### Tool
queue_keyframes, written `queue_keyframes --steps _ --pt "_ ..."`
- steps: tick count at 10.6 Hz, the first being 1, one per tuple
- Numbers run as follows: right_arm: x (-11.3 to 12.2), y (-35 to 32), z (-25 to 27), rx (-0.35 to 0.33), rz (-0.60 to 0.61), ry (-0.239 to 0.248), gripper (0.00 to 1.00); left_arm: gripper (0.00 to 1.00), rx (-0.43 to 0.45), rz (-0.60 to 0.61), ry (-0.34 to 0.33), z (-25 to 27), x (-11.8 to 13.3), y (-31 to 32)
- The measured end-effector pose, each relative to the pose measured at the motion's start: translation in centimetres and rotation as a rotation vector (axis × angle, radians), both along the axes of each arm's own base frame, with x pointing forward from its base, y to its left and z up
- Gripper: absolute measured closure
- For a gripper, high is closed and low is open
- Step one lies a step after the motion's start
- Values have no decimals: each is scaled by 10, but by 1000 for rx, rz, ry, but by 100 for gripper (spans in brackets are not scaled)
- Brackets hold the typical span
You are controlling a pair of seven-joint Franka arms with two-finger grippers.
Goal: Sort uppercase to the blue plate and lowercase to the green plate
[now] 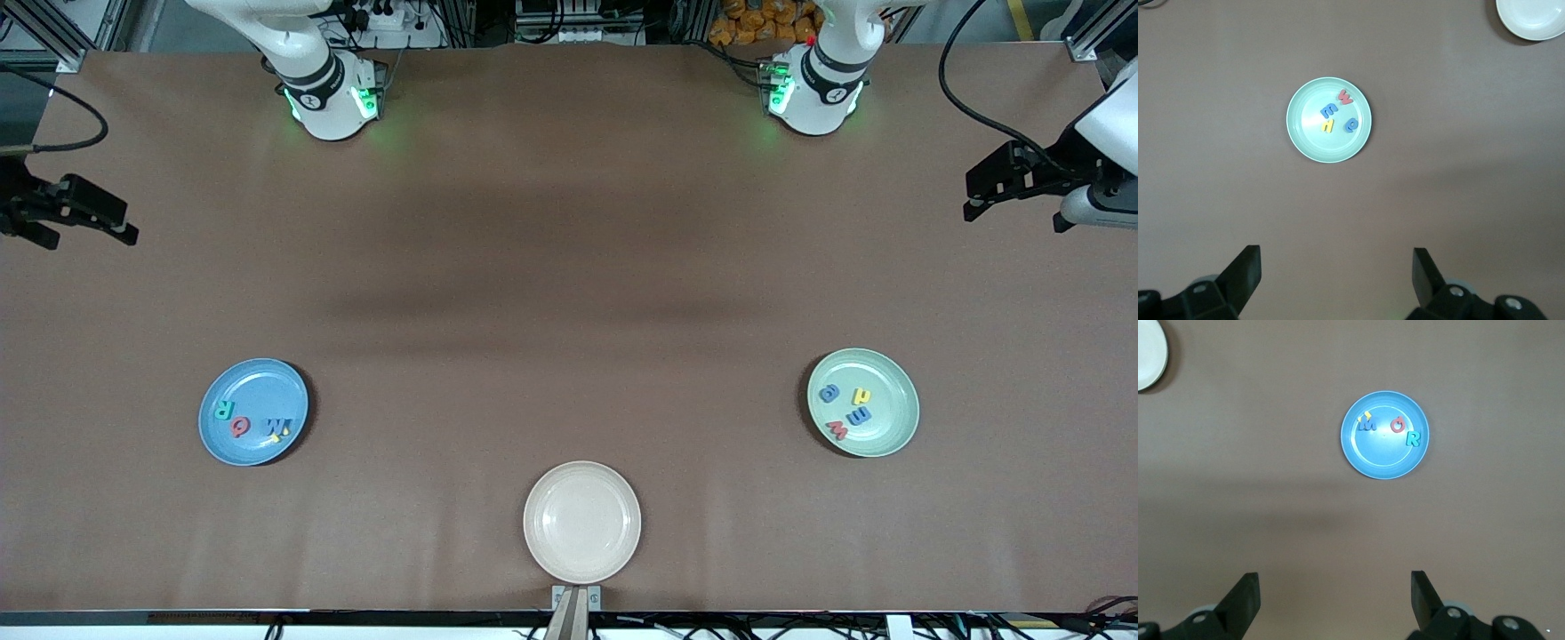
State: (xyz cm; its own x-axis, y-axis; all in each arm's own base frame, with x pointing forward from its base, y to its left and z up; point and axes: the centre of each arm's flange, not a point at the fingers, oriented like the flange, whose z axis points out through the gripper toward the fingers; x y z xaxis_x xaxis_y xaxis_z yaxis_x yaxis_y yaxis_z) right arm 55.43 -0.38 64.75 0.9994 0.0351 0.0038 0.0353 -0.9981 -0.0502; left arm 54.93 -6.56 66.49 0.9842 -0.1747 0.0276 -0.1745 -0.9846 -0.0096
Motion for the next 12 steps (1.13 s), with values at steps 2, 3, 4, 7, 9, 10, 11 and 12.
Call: queue_keyframes --steps 2,3,4,7,9,10,11,12 --pt "-4 7 4 -19 19 -2 0 0 0 -16 -2 1 -1 -5" --pt "-4 9 5 -34 25 -4 0 0 0 -21 -2 1 -2 -8" --pt "-4 9 6 -42 25 -9 0 0 0 -22 -3 2 -2 -9" --pt "0 4 7 -48 15 -47 0 0 0 -20 -6 3 -3 -7" --pt "0 3 5 -49 14 -52 0 0 0 -17 -6 3 -3 -6" --pt "-1 3 6 -49 13 -53 0 0 0 -15 -6 3 -3 -5" --pt "-2 2 7 -49 11 -55 0 0 1 -13 -6 3 -2 -4" --pt "-3 0 8 -49 9 -58 0 0 1 -10 -6 3 -2 -2"
